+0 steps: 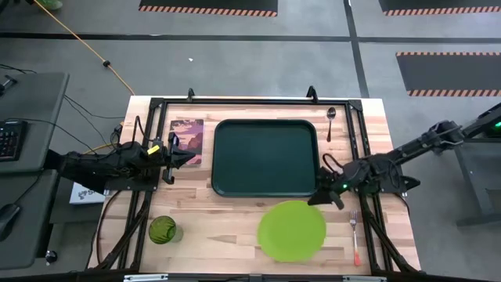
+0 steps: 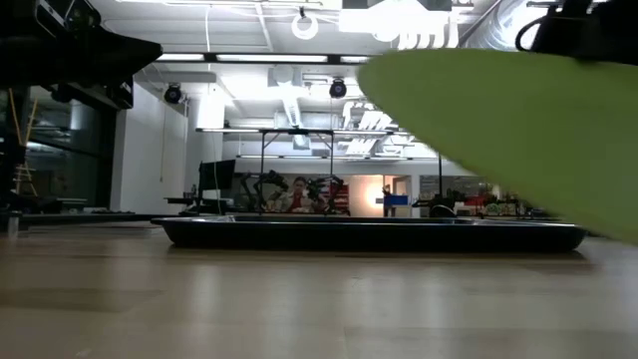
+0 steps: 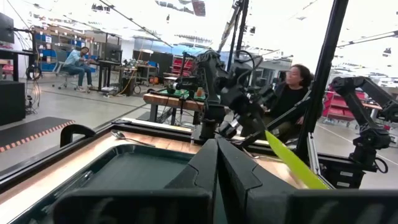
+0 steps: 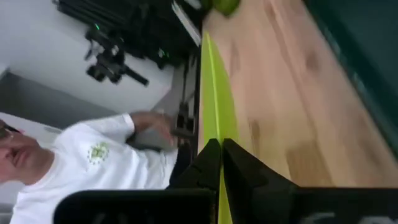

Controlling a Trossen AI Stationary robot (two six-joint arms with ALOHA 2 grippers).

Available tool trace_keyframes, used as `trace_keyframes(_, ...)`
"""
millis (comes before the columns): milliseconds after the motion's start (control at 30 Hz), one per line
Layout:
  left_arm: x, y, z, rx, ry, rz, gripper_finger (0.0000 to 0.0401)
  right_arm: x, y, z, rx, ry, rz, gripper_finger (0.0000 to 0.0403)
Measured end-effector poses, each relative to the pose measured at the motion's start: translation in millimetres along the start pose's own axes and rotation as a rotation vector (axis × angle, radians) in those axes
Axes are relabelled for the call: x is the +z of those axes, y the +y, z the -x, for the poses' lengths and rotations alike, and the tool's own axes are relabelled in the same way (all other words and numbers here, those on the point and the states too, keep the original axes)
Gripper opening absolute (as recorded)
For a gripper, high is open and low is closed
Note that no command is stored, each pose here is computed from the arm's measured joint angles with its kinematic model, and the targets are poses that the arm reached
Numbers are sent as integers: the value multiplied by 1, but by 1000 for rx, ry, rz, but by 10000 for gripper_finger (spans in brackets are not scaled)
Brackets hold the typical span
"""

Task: Pick and place plate/cup/fork/spoon on tray
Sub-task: Put the green plate on the black serving tray

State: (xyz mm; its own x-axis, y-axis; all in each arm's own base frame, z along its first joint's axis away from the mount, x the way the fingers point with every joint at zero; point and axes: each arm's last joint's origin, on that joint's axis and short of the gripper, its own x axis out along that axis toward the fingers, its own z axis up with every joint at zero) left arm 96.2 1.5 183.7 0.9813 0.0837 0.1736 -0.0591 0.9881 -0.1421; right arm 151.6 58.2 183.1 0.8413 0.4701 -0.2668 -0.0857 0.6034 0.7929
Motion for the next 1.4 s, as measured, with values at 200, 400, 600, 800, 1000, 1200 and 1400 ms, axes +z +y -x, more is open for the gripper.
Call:
trace_keyframes(200, 0, 0, 0, 0, 0, 0, 3, 21, -5, 4, -13, -167, 109, 0)
trace_keyframes(400, 0, 0, 0, 0, 0, 0, 3, 45, -10, 13, -84, -413, 153, 1)
trace_keyframes(600, 0, 0, 0, 0, 0, 0, 3, 56, -20, 19, -182, -517, 134, 1)
trace_keyframes(800, 0, 0, 0, 0, 0, 0, 3, 61, -27, 22, -218, -525, 144, 1)
trace_keyframes(1000, 0, 0, 0, 0, 0, 0, 3, 61, -27, 22, -224, -516, 194, 0)
trace_keyframes(1200, 0, 0, 0, 0, 0, 0, 3, 61, -27, 22, -230, -514, 217, 0)
trace_keyframes(1400, 0, 0, 0, 0, 0, 0, 3, 61, -27, 22, -233, -515, 217, 0)
